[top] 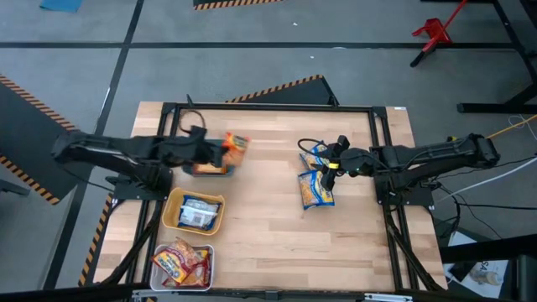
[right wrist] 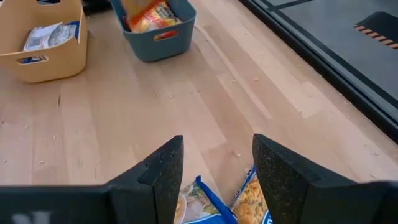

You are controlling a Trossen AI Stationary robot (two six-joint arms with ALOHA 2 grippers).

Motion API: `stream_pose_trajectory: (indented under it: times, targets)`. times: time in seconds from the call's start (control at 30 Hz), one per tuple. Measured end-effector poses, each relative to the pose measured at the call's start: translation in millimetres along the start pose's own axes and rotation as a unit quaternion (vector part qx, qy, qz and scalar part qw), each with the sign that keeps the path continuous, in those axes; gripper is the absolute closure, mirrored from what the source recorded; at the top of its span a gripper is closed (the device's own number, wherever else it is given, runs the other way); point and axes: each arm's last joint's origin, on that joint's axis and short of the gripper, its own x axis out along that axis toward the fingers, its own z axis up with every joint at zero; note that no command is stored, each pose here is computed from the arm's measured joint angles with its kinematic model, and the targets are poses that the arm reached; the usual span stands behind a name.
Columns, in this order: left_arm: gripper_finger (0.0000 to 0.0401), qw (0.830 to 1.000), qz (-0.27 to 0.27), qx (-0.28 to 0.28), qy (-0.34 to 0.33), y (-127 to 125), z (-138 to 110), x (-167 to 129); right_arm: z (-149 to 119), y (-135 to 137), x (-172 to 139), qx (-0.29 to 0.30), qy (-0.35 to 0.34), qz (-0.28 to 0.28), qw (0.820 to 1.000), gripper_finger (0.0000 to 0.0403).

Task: Sort Maruchan noodles
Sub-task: Put the orange noodle pack into the blue bin

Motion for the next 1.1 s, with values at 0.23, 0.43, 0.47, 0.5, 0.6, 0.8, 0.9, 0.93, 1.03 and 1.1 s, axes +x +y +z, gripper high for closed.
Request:
stream_pose_trajectory:
  times: [0.23,0.43,0.47,0.5,0.6,0.8,0.9,0.93,1.03,1.1]
  targets:
    - [0.0395,0.998,0.067,0.004,0.002,22,6,-16,0,0,0,0.001,-0.001,-0.004,1.000,0.0221]
    - [0.0398,0.993,0.117,0.014,0.012,32,4,-14,0,0,0,0.007,-0.001,-0.004,1.000,0.0221]
    - [0.0398,0.993,0.120,0.012,0.012,32,5,-14,0,0,0,0.009,-0.001,-0.004,1.000,0.0221]
    - [0.0398,0.993,0.119,0.009,0.012,33,5,-14,0,0,0,0.009,0.001,-0.004,1.000,0.0221]
    - [0.0398,0.992,0.123,-0.001,0.020,36,2,-12,-1,-1,0,0.008,0.005,-0.006,1.000,0.0221]
    - [0.0397,0.991,0.114,-0.047,0.044,63,-22,-1,-1,-1,0,0.009,0.005,-0.006,1.000,0.0221]
    - [0.0397,0.991,0.101,-0.075,0.037,77,-32,1,-1,-1,0,0.009,0.005,-0.006,1.000,0.0221]
    - [0.0397,0.992,0.089,-0.084,0.028,80,-33,1,-1,-1,0,0.009,0.005,-0.006,1.000,0.0221]
    - [0.0398,0.993,0.055,-0.104,0.012,90,-38,-2,-2,-1,0,0.009,0.006,-0.006,1.000,0.0221]
    - [0.0398,0.992,0.044,-0.120,0.008,96,-40,-6,-1,-1,0,0.009,0.006,-0.006,1.000,0.0221]
